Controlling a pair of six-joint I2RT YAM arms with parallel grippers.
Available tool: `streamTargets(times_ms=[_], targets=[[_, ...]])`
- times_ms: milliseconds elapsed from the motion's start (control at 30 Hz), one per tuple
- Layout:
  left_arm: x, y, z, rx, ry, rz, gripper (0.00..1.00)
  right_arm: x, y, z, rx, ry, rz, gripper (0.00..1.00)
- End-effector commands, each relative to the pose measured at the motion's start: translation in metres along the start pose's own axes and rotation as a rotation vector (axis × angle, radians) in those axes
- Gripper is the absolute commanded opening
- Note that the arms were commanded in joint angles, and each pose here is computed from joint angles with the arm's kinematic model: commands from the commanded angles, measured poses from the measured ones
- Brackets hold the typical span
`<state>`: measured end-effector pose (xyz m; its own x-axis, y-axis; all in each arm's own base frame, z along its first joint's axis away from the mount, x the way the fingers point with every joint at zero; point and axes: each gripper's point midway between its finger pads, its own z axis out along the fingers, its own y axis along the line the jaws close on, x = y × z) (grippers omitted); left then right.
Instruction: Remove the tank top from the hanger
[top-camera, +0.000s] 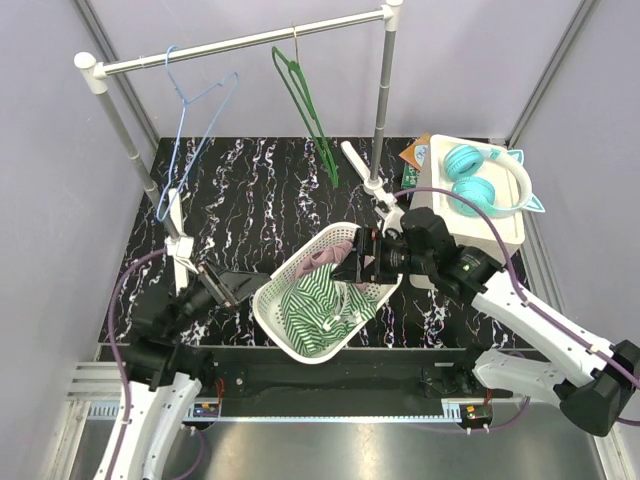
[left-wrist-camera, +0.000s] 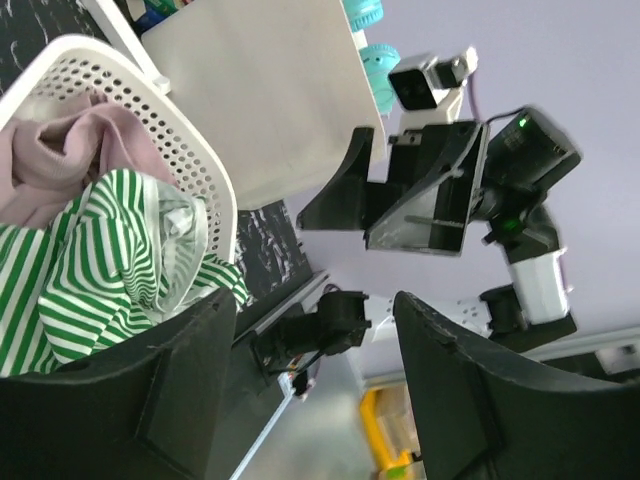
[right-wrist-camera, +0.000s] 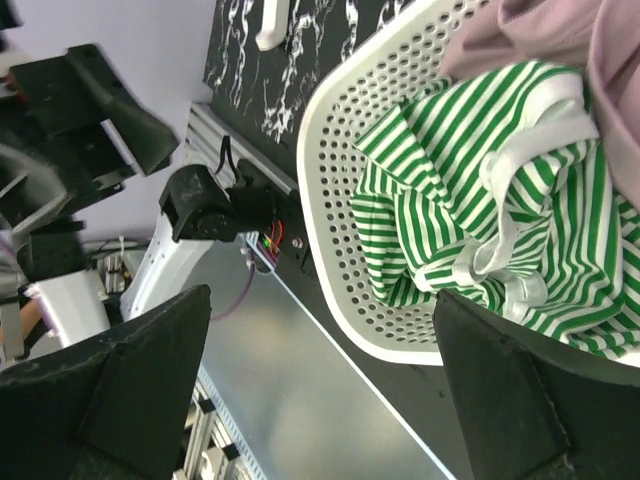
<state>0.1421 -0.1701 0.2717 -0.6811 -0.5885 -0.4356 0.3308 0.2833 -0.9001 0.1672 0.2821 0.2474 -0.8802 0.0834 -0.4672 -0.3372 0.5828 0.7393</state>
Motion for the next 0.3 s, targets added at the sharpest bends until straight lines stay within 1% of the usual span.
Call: streamTargets(times_ms=[0,33,67,100,133,167,200,267], targets=[[-0.006,0.007,-0.001,0.124,-0.127,-0.108,0.69,0.013,0.011,0.006,-0.178,-0.036,0.037,1.0],[-0.005,0.009,-0.002,0.136,-0.139,-0.112,0.7,0.009,0.014,0.006,-0.219,-0.087,0.036,0.99],[-0.003,0.006,-0.007,0.177,-0.155,-0.098,0.71,0.021,-0.002,0.006,-0.212,-0.098,0.059,1.0],[0.002,0.019,-0.005,0.168,-0.146,-0.131,0.72,0.023,-0.007,0.006,-0.211,-0.124,0.1,1.0],[0.005,0.023,-0.005,0.172,-0.141,-0.145,0.73,0.02,-0.005,0.003,-0.249,-0.166,0.102,0.99],[0.007,0.027,-0.005,0.179,-0.136,-0.158,0.73,0.03,-0.017,0.001,-0.251,-0.179,0.125,1.0],[0.018,0.039,-0.002,0.171,-0.092,-0.197,0.73,0.03,-0.019,-0.002,-0.258,-0.204,0.168,1.0],[0.024,0.037,-0.001,0.206,-0.048,-0.196,0.73,0.035,-0.017,-0.015,-0.318,-0.243,0.173,1.0]])
